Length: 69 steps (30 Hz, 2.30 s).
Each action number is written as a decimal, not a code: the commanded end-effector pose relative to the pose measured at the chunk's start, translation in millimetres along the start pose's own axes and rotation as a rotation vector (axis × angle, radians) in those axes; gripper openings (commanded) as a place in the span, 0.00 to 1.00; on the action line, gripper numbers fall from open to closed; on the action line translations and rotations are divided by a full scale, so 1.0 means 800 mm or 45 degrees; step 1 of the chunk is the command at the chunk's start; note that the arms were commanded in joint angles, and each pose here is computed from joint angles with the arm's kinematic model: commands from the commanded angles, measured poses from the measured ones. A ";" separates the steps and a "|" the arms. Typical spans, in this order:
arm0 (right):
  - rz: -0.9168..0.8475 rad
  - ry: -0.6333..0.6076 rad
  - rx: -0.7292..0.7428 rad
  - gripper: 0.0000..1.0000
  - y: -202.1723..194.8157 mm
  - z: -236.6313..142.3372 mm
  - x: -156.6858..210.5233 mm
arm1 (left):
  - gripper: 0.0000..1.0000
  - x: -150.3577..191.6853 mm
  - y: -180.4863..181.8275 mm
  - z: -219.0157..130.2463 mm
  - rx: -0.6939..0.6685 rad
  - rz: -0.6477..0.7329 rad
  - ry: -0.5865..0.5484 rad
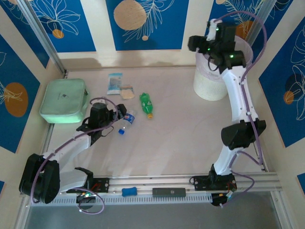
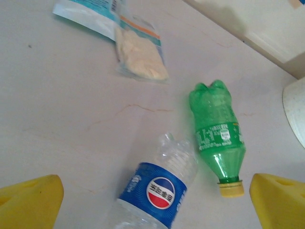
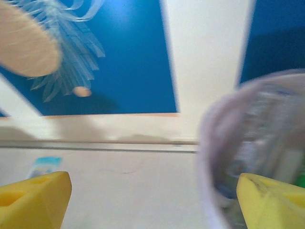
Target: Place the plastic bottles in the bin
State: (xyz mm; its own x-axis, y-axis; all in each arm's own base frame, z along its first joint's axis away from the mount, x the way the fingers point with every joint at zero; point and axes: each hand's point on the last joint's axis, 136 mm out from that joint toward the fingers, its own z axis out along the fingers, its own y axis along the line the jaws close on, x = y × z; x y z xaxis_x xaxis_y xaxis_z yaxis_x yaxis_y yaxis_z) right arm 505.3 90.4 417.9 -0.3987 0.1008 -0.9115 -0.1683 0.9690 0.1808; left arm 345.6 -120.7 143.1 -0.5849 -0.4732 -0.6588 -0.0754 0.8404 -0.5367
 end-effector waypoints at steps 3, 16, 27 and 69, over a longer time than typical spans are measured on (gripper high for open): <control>-0.055 0.043 -0.219 0.91 0.088 0.021 0.055 | 1.00 -0.026 0.010 -0.011 0.006 -0.046 -0.046; 0.210 0.615 -0.385 0.93 0.175 0.103 0.306 | 1.00 -0.028 0.058 -0.021 -0.072 -0.210 -0.078; -0.016 0.960 -0.276 0.95 0.210 0.153 0.417 | 1.00 -0.019 0.060 -0.021 -0.037 -0.236 -0.055; -0.206 0.936 -0.434 0.45 0.267 0.141 0.388 | 1.00 -0.014 0.053 -0.022 0.024 -0.273 -0.050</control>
State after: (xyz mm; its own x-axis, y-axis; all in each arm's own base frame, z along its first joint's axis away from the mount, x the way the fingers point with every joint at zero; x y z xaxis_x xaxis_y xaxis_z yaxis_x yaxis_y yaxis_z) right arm 445.0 338.6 65.9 -0.8552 -0.3709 -0.3619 -0.4481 0.8802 0.1568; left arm 335.4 -74.0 132.5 -0.5324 -0.6406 -0.5534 -0.1977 0.7297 -0.6545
